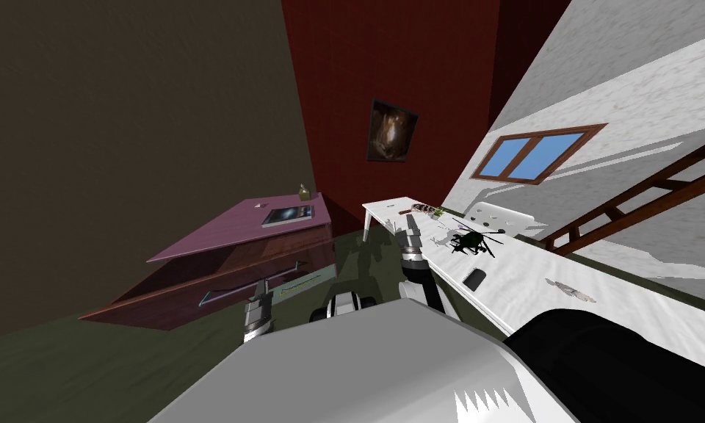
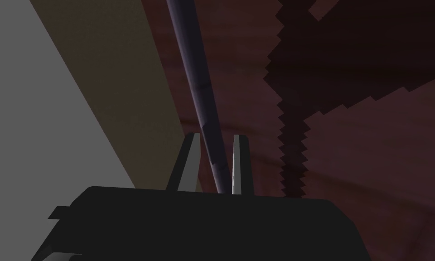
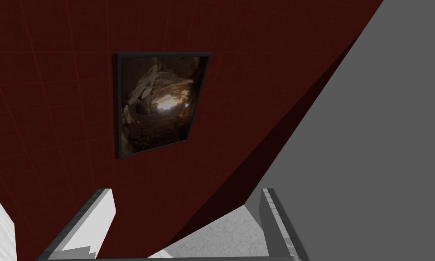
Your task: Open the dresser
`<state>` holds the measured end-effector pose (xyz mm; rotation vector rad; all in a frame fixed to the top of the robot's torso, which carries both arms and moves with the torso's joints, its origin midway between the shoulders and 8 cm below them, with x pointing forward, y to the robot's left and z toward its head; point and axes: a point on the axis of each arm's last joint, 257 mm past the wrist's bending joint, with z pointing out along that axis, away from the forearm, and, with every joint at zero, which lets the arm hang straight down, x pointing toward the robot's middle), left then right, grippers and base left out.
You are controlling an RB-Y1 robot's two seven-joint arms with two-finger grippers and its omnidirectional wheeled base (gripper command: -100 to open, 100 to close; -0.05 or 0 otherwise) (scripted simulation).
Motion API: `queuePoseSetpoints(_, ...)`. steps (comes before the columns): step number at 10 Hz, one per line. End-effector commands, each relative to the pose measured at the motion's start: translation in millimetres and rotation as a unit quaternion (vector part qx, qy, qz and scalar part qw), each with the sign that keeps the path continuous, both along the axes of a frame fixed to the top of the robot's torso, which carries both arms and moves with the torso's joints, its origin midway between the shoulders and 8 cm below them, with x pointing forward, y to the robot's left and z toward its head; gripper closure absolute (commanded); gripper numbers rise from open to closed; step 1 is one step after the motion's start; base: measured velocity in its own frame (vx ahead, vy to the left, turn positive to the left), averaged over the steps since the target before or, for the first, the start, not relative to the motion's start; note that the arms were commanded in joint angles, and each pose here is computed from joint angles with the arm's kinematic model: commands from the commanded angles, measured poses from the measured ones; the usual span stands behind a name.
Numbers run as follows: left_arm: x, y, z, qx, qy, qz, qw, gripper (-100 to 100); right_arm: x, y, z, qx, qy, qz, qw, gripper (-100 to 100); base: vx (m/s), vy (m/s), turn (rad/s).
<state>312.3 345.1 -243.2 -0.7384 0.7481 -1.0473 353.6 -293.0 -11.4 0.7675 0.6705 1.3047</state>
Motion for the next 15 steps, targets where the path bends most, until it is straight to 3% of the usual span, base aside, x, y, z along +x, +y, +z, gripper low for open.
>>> queuePoseSetpoints(1, -6.4, 0.1, 2.8, 0.001, -0.004, -0.001, 1.0, 100, 0.0, 0.0, 0.0, 0.0, 0.0, 0.0, 1.0, 0, -0.109, -0.024, 0.019)
queuePoseSetpoints(4, -12.9, -0.3, 9.7, 0.004, -0.014, -0.003, 0.9999, 100, 0.0, 0.0, 0.0, 0.0, 0.0, 0.0, 1.0, 0, -0.164, -0.058, 0.025)
queuePoseSetpoints(5, -2.8, 8.3, 9.7, -0.001, -0.001, -0.001, 1.0, -100, 0.0, 0.0, 0.0, 0.0, 0.0, 0.0, 1.0, 0, -0.113, -0.047, 0.023)
queuePoseSetpoints(15, 31.1, 40.1, 51.3, -0.007, 0.0, -0.006, 1.0, -100, -0.1, -0.1, -0.1, 0.0, 0.0, 0.0, 1.0, 0, -0.026, -0.033, 0.005)
